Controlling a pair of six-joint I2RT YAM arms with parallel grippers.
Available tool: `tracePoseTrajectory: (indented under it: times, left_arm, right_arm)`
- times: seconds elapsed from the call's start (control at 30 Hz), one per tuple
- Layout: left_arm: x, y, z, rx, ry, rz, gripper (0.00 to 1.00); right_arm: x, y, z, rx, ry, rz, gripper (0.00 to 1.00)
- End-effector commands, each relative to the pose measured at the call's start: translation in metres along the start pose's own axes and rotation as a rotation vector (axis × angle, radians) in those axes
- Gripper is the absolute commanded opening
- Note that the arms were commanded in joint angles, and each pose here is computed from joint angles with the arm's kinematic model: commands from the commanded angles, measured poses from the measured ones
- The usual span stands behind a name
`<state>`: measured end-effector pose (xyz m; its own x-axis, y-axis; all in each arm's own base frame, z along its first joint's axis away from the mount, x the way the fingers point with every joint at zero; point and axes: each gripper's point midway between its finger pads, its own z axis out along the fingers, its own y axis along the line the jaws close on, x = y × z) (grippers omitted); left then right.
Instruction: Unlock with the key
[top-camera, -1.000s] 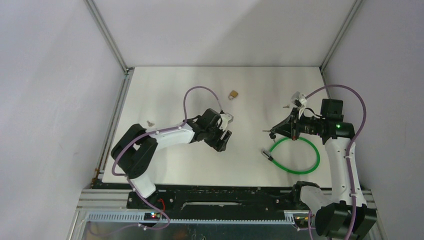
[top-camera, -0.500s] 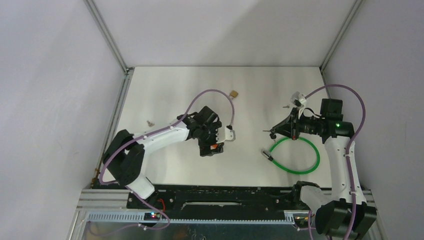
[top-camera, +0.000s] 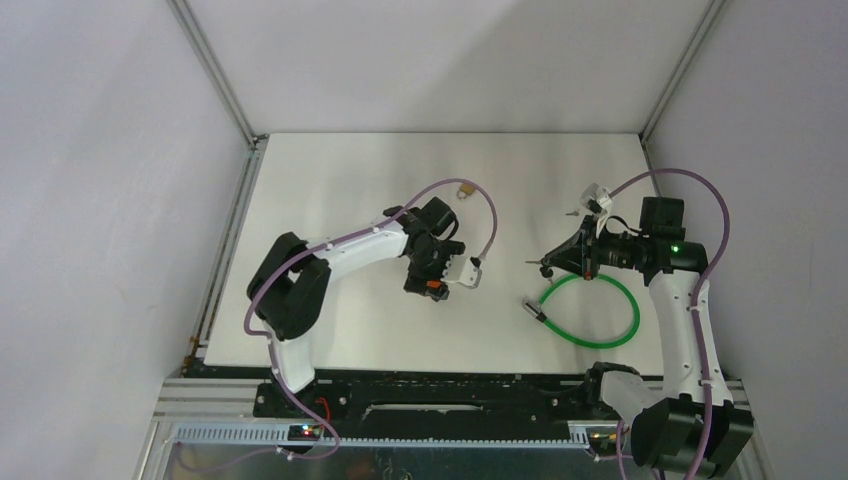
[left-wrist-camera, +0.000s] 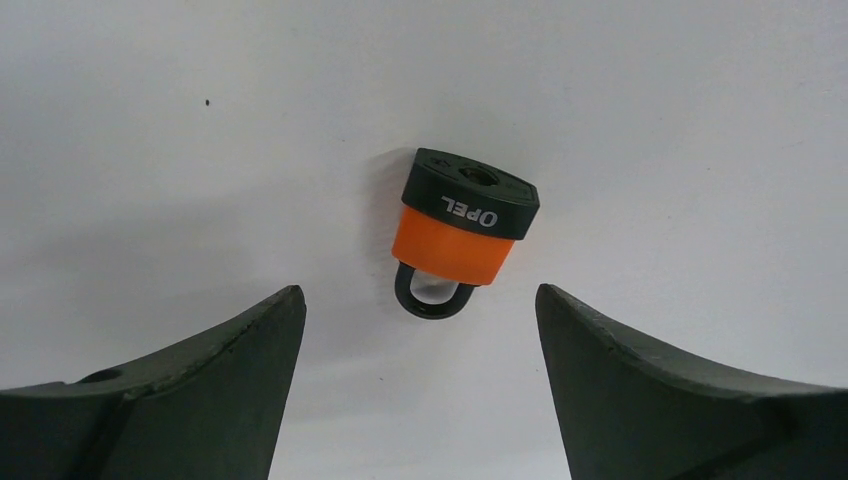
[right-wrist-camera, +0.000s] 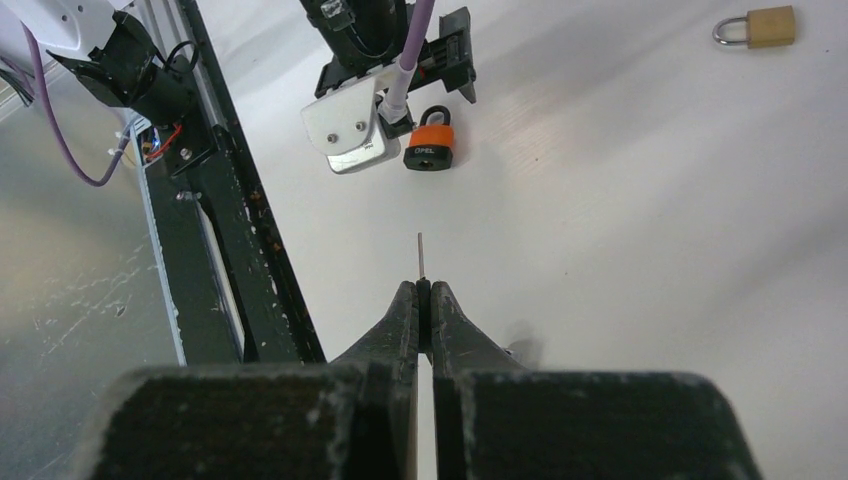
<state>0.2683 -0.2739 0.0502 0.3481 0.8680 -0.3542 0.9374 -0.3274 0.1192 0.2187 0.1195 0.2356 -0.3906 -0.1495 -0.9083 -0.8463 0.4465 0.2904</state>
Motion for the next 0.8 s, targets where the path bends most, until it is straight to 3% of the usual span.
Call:
tracePoseTrajectory:
  times: [0.0, 0.13, 0.4, 0.77]
  left_arm:
    - [-0.004, 0.008, -0.003, -0.041, -0.035, 0.069, 0.88]
    - [-0.003, 0.000, 0.000, 0.022, -0.026, 0.071, 0.85]
    - [0.000, -0.018, 0.004, 0.079, -0.036, 0.081, 0.96]
    - [0.007, -0.004, 0.024, 0.061, -0.012, 0.146, 0.82]
  right_arm:
    - [0.000, -0.003, -0.001, 0.007, 0.000, -0.010, 0.00]
    - [0.002, -0.007, 0.000, 0.012, 0.007, 0.002, 0.00]
    - [0.003, -0.010, 0.000, 0.024, 0.015, 0.008, 0.00]
    - [0.006, -0.015, 0.001, 0.027, 0.024, 0.028, 0.00]
